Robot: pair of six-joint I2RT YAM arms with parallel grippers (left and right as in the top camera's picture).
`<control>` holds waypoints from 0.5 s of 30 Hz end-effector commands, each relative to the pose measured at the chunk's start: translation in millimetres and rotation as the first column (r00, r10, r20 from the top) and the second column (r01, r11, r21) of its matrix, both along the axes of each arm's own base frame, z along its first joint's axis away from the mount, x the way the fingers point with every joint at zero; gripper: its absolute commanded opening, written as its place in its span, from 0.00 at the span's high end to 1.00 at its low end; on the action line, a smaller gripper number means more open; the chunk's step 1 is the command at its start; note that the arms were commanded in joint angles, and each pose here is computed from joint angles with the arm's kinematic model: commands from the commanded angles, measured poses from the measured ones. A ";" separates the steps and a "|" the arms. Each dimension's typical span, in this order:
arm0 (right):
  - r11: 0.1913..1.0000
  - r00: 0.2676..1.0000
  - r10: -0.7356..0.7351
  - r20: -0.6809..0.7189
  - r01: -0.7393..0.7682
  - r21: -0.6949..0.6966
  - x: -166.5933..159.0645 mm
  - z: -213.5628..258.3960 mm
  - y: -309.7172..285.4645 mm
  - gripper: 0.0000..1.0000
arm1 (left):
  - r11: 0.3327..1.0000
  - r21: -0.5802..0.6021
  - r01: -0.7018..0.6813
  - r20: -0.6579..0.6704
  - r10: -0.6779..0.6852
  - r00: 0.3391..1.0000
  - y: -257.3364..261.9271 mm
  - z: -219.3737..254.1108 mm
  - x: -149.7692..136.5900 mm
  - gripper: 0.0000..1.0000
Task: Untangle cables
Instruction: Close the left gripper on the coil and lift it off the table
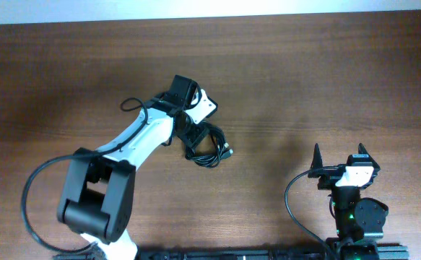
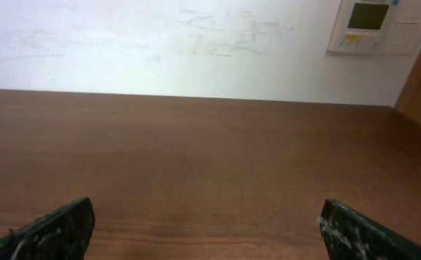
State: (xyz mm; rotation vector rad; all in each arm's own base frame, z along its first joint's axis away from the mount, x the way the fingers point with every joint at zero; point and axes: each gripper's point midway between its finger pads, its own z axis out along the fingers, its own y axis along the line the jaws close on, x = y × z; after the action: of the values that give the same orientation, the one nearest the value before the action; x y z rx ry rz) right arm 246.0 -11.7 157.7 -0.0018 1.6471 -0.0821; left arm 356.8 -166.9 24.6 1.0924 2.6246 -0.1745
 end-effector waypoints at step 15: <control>1.000 1.000 0.004 -0.006 -0.004 -0.001 -0.2 -2.8 0.4 0.01 | 0.958 -0.044 -0.283 -0.107 0.277 0.955 -2.0 -12.7 0.8 1.00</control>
State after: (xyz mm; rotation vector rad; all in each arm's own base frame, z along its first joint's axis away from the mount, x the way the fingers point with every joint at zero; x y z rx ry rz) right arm 246.0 -11.7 157.7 -0.0015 1.6471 -0.0818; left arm 355.4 -166.9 9.5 1.0360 2.6833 -0.1906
